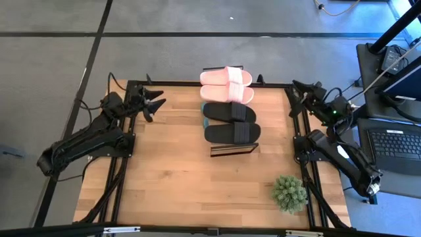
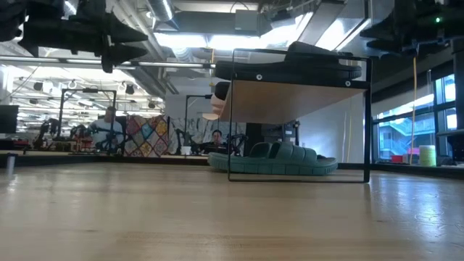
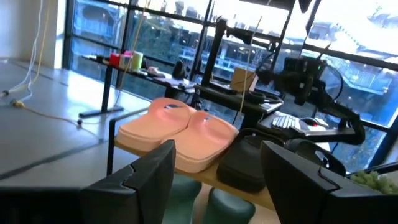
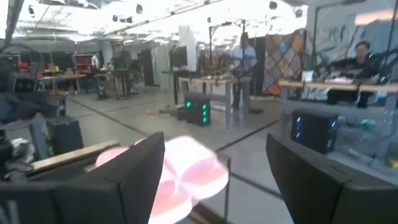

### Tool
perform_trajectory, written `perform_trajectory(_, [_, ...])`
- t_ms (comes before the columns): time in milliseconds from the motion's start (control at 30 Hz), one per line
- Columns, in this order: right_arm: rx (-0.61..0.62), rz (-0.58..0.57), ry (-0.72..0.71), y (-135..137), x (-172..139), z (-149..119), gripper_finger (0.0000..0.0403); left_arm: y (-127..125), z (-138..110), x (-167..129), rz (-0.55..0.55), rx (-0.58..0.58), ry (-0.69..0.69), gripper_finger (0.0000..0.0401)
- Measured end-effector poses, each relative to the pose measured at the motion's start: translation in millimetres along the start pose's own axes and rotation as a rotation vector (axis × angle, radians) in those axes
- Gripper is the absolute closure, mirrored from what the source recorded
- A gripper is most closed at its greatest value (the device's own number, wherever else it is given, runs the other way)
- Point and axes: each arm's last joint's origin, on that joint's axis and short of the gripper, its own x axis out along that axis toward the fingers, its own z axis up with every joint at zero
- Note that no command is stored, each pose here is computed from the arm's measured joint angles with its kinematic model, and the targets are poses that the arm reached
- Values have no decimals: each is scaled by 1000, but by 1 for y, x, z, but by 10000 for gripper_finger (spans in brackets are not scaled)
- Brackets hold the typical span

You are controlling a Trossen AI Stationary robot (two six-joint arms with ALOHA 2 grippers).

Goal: Pick and place slides into the shelf
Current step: Return to Home Position

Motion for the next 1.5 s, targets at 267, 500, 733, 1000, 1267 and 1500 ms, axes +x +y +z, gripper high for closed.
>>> perform_trajectory(267, [56,11,-35,2,-15,-24,122,-3,3,-6,-12,-22,-27,175])
perform_trajectory(500, [125,77,-12,7,-25,-18,122,-15,11,-23,-148,-5,-79,175])
perform_trajectory(733, [160,76,39,7,-27,-23,122,-12,-11,-35,-102,-17,-93,175])
perform_trajectory(1000, [126,24,22,6,-26,-22,122,3,-45,-39,61,-47,-140,175])
perform_trajectory(1267, [97,-82,-38,1,-23,-27,122,9,-55,-38,153,-10,-125,175])
perform_trajectory(1500, [137,-57,-139,-4,-11,-60,122,10,-59,-38,165,-15,-86,175])
